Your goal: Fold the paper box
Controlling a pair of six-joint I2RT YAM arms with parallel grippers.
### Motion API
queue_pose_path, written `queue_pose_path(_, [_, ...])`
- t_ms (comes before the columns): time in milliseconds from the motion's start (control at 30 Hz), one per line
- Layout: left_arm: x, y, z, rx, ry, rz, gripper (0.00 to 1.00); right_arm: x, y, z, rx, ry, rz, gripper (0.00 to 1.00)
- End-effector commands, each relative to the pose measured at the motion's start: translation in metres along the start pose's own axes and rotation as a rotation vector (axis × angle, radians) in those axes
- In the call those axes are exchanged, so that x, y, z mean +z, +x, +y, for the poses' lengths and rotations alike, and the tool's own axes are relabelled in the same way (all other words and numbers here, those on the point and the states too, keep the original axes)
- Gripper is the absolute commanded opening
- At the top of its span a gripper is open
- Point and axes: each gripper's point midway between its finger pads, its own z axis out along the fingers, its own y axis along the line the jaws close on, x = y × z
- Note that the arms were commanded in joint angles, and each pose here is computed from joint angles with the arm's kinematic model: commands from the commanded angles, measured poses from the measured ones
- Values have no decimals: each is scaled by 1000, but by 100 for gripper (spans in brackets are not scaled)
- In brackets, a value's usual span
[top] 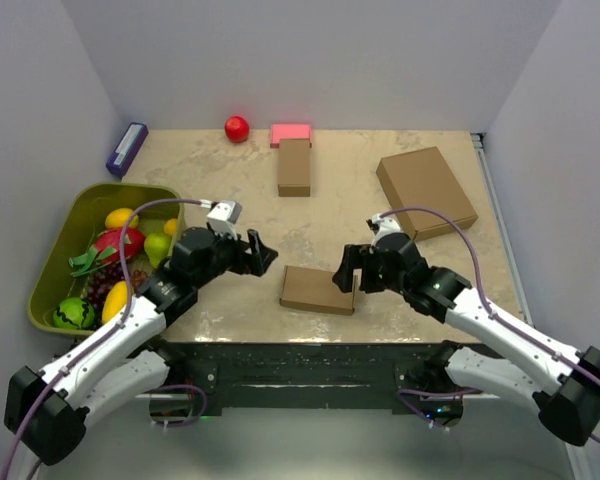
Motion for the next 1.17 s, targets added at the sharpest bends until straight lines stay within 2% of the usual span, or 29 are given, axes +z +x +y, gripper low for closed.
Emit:
queue_pose_path(0, [4, -29, 28, 10, -40, -52, 88, 21, -49, -4, 0, -32, -102, 90])
queue_pose_path(167, [4, -54, 52, 24, -79, -84, 89, 29, -88, -44, 36, 10, -189, 91])
queue_pose_path(267, [-11, -78, 78, 31, -150, -127, 89, 20, -109, -66, 40, 32, -221, 91])
queue_pose_path(333, [-22, -93, 88, 64, -188, -157, 90, 8, -123, -76, 35, 41, -252, 91])
queue_pose_path(433, [-41, -114, 83, 155, -210, -207, 94, -27, -141, -100, 37, 131, -339, 93])
queue_pose_path(500, [-48, -123, 78, 184, -209, -234, 98, -52, -154, -98, 11, 161, -414, 95])
queue_pose_path(667, [-58, -123, 80, 176, -250, -213, 98, -86, -168, -93, -3, 193, -530, 97])
queue_pose_path(867, [-67, -129, 74, 183, -243, -253, 98, -89, -167, -96, -8, 214, -525, 97])
queue_pose_path(1133, [-66, -123, 75, 179, -244, -232, 99, -95, -165, -97, -27, 229, -529, 97])
